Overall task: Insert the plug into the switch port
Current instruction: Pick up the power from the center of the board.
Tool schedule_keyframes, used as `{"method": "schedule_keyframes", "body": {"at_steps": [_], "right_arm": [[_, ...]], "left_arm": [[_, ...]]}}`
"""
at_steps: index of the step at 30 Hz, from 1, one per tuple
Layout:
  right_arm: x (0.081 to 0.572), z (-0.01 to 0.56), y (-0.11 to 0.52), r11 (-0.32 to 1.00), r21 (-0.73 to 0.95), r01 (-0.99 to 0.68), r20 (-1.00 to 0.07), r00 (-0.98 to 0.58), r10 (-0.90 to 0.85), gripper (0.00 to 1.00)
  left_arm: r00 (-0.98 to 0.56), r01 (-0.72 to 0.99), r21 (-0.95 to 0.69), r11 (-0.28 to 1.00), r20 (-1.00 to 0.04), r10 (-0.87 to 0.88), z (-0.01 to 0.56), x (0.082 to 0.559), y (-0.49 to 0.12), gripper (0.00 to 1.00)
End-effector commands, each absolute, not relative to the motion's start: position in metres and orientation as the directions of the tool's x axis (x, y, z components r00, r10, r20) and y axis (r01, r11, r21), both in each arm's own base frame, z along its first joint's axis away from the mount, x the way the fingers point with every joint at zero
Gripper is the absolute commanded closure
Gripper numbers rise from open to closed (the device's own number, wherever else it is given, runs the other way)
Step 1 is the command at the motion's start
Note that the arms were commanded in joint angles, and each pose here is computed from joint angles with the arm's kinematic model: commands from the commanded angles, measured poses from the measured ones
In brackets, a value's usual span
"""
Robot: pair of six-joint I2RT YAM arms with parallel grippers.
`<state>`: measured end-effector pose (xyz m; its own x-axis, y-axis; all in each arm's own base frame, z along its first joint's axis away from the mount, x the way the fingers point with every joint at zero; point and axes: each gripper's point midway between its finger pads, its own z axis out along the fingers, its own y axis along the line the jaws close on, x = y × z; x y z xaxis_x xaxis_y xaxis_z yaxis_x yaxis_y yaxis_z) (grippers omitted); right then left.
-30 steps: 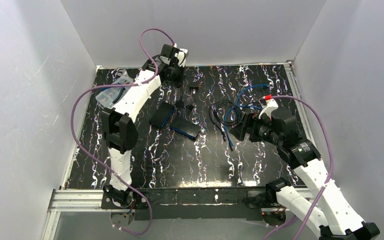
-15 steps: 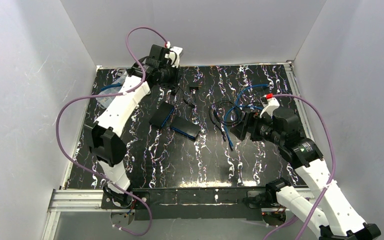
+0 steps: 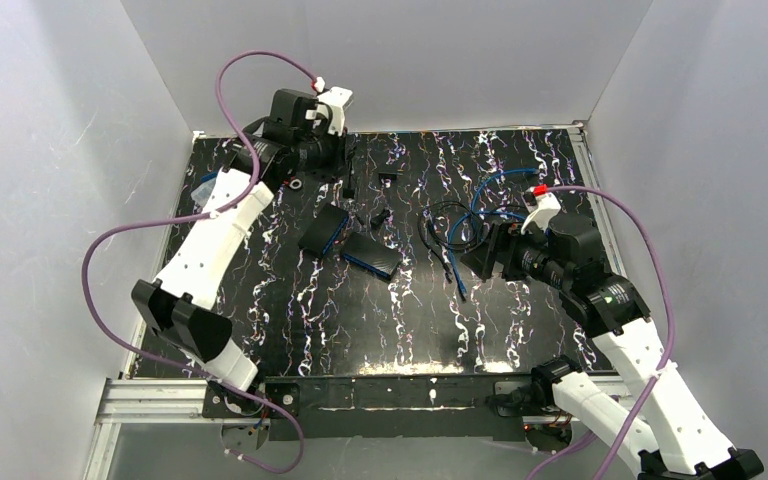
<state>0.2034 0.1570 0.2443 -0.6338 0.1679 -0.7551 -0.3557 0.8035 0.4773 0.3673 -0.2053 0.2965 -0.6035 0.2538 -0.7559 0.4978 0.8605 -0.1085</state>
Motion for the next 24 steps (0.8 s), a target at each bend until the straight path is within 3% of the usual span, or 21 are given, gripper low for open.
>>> {"method": "schedule_keyframes", "body": {"at_steps": [1, 15, 24], "right_arm": [[0.203, 0.268, 0.163, 0.778, 0.476, -0.410, -0.786, -0.594, 0.168, 0.12], [0.186, 0.302, 0.186, 0.645, 0.436, -0.627, -0.865, -0.491, 0.107, 0.16], [0.161, 0.312, 0.220, 0.490, 0.272, -0.828, -0.944, -0.329, -0.032, 0.20]], "left_arm": [[-0.591, 0.555, -0.173, 0.814, -0.770, 0.240, 0.321, 0.331, -0.208, 1.00], [-0.697, 0.676, -0.477, 0.561, -0.660, 0.279, 0.327, 0.227, -0.243, 1.00], [-0.747, 0.665, -0.621, 0.416, -0.560, 0.358, 0.311, 0.160, -0.251, 1.00]]}}
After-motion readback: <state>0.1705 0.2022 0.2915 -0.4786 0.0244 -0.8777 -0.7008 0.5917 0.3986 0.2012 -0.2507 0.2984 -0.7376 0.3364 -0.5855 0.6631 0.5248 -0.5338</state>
